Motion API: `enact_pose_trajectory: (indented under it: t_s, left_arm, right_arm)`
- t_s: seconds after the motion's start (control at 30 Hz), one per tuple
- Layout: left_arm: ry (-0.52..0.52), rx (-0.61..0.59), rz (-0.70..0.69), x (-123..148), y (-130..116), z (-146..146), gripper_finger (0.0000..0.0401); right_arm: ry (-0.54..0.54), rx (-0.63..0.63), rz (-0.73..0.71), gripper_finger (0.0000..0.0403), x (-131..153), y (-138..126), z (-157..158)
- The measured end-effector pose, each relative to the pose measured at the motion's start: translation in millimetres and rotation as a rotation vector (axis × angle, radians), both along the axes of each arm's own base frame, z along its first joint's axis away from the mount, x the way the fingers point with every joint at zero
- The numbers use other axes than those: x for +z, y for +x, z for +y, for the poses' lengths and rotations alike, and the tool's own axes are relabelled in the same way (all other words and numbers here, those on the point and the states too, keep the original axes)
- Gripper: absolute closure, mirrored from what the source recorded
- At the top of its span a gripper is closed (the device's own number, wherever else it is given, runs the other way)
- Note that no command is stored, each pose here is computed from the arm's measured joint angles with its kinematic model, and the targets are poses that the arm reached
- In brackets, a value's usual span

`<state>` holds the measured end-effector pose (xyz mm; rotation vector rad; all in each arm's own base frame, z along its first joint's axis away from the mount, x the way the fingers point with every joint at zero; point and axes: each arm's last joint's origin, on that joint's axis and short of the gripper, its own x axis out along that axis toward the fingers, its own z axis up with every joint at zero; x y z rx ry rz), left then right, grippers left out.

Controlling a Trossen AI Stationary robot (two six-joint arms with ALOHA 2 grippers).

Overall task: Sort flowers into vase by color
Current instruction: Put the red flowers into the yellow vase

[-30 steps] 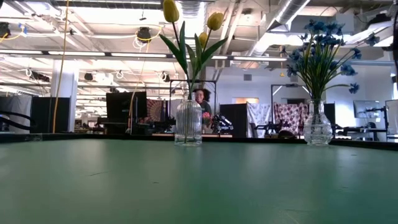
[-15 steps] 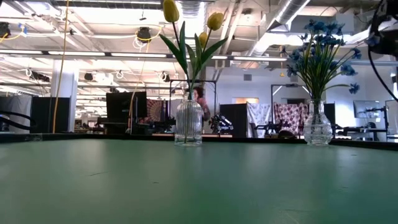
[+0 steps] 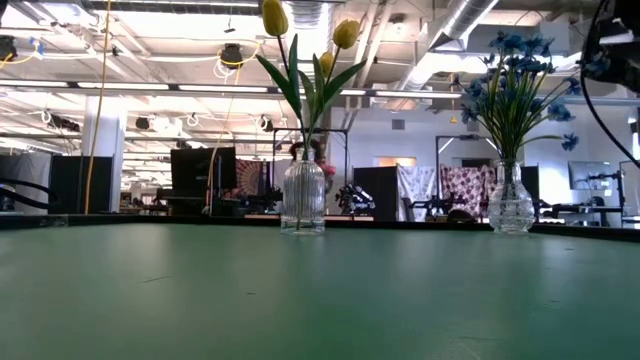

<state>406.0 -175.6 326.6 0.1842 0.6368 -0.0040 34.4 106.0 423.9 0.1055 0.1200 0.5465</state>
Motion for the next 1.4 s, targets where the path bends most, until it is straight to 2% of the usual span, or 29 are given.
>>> enact_pose_trajectory:
  t_s: [0.1, 0.27, 0.47, 0.6, 0.73, 1.0, 1.17, 1.4]
  left_arm:
    - [-0.006, -0.008, 0.004, 0, 0, 0, 0.0209]
    - [-0.019, -0.025, 0.011, 0, 0, -1, 0.0209]
    - [-0.014, -0.028, 0.012, 0, 0, -1, 0.0209]
    - [-0.005, -0.033, 0.008, 0, 0, 0, 0.0209]
    - [-0.005, -0.028, 0.004, 0, 2, 2, 0.0209]
    - [-0.027, -0.033, -0.039, 4, 6, 6, 0.0209]
    - [-0.029, -0.037, -0.036, 4, 6, 5, 0.0209]
    - [-0.028, -0.035, -0.035, 4, 6, 6, 0.0209]
  right_arm:
    - [0.037, 0.015, 0.043, 0.0359, -2, -1, -5]
    - [0.120, 0.142, 0.077, 0.0364, 2, -6, -2]
    - [0.132, 0.251, 0.108, 0.0363, 1, -16, 17]
    - [0.134, 0.272, 0.177, 0.0363, -7, -24, 39]
    - [0.098, 0.215, 0.205, 0.0362, -19, -29, 63]
    - [-0.080, 0.038, 0.096, 0.0362, -44, -40, 98]
    - [-0.111, -0.056, 0.092, 0.0362, -61, -49, 103]
    - [-0.138, -0.182, 0.106, 0.0361, -82, -45, 99]
